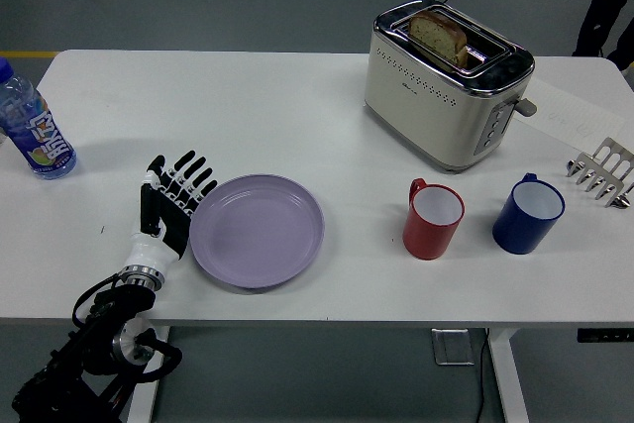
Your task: Push plate across desktop
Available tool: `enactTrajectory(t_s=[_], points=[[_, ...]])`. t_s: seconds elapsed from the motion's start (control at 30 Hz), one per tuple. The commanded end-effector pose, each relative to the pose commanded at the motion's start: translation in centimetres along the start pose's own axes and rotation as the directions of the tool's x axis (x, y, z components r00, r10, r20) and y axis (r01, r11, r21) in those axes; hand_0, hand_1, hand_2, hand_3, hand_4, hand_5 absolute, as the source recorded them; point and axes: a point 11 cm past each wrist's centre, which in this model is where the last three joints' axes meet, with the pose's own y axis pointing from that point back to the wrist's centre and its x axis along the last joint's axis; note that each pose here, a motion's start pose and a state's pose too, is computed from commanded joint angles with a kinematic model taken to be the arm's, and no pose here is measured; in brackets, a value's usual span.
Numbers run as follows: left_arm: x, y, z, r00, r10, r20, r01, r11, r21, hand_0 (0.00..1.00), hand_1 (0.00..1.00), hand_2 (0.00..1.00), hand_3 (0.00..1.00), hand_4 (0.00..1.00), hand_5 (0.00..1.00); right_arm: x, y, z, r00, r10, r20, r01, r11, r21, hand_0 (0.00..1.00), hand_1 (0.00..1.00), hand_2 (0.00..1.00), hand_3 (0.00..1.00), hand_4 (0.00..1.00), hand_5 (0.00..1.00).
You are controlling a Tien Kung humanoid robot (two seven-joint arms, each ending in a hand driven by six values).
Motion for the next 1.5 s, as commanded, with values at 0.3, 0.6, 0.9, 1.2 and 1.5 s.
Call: enactTrajectory(t_s=[0.3, 0.6, 0.9, 1.2, 1.5], points=[[-1.1, 0.1, -1.2, 0.999, -0.035, 0.004, 0.035, 0.999, 0.038, 0.779, 0.811, 0.805, 0.767, 0.573, 0.998, -0.2, 0.1, -0.3, 1.0, -0.004, -0.009, 0.004, 1.0, 0.002, 0.588, 0.526, 0.613, 0.604, 0.326, 0.55], [-2.0, 0.3, -2.1, 0.998, -0.064, 0.003, 0.064, 0.996, 0.065, 0.778, 0.81, 0.805, 0.767, 0.573, 0.998, -0.3, 0.1, -0.3, 1.0, -0.005, -0.015, 0.005, 1.0, 0.002, 0.588, 0.526, 0.615, 0.604, 0.326, 0.551], [-3.1, 0.4, -2.7, 0.995, -0.098, -0.001, 0.098, 0.992, 0.086, 0.778, 0.81, 0.804, 0.766, 0.573, 0.998, -0.4, 0.1, -0.4, 1.0, -0.007, -0.019, 0.007, 1.0, 0.002, 0.588, 0.527, 0.616, 0.606, 0.325, 0.552], [-4.0, 0.6, -3.5, 0.992, -0.125, 0.0, 0.124, 0.986, 0.113, 0.778, 0.81, 0.804, 0.766, 0.573, 0.998, -0.5, 0.1, -0.4, 1.0, -0.008, -0.023, 0.008, 1.0, 0.001, 0.587, 0.527, 0.616, 0.606, 0.325, 0.553], [-4.1, 0.6, -3.6, 0.992, -0.129, 0.002, 0.128, 0.985, 0.114, 0.778, 0.81, 0.804, 0.765, 0.572, 0.998, -0.5, 0.1, -0.2, 1.0, -0.008, -0.025, 0.008, 1.0, -0.003, 0.587, 0.526, 0.617, 0.606, 0.323, 0.556]])
